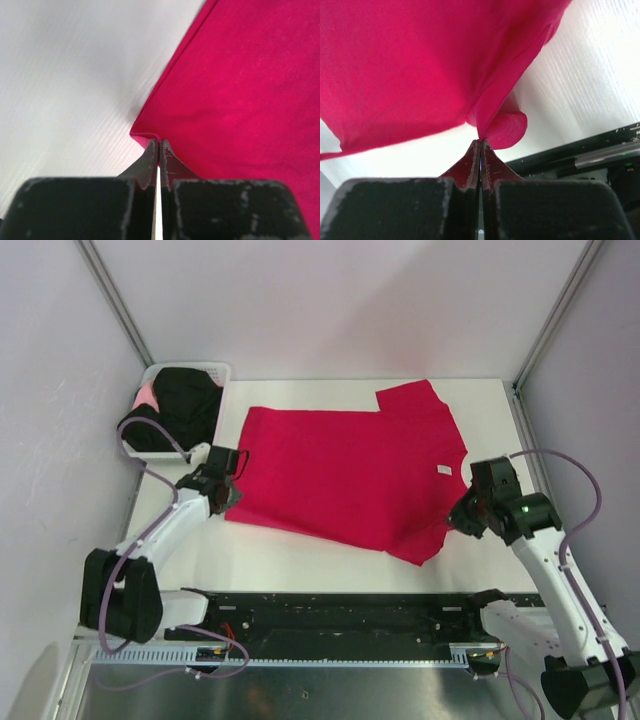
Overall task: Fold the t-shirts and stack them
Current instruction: Grap the side of the flattened tshirt closest away from the robot with both arms, then fold the flattened tshirt in 1/3 of the way
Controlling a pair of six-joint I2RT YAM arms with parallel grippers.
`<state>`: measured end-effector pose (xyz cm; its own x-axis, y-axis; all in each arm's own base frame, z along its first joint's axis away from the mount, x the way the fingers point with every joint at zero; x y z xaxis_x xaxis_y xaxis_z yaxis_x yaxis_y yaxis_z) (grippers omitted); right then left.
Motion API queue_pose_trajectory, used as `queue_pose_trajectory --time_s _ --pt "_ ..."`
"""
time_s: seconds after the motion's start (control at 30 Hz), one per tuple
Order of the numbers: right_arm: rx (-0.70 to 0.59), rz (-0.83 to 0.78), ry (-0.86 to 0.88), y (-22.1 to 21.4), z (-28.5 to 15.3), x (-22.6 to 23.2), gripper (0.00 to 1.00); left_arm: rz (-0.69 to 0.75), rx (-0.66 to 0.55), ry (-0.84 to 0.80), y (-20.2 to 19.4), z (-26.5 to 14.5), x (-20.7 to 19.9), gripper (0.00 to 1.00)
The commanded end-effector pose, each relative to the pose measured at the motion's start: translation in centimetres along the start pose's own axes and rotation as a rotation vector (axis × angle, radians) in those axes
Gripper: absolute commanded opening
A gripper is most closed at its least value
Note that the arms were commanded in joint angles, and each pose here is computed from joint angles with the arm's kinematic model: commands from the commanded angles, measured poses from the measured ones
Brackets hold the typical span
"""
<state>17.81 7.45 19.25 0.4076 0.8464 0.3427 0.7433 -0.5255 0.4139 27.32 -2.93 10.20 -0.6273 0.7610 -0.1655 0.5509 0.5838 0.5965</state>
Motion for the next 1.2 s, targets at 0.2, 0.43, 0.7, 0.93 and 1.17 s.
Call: queue_pose_trajectory --time_s 0.2,0.43,0.7,0.93,1.17 --pt "-0.179 0.107 0.039 9.2 5.7 2.7 0.0 0.054 0.001 0.049 2.9 3.4 -4.2 0.0" --pt "-0.184 0.165 0.049 12.5 10.9 3.2 0.0 0.054 0.007 0.045 4.3 5.0 -6.7 0.0" --pt "-0.187 0.233 0.045 15.0 13.3 1.7 0.0 0.025 -0.012 0.072 5.5 5.5 -5.8 0.0" --pt "-0.214 0.267 0.053 16.7 13.1 0.8 0.0 0.01 -0.026 0.08 6.1 5.6 -5.5 0.0" --pt "-0.225 0.272 0.052 17.3 13.0 0.3 0.0 -0.012 -0.031 0.081 6.3 5.7 -5.1 0.0"
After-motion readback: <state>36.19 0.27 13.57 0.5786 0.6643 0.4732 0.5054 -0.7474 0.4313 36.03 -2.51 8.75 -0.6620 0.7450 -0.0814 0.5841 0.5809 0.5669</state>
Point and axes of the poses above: each gripper's point midway between its finger pads, its own z axis out along the fingers, its own x axis along the line the jaws close on, y = z × x, the point moved 2 cm from there along -z, back along the fingers, and after that the axes turned 7 degrees about -z, right-handed, at the moved point
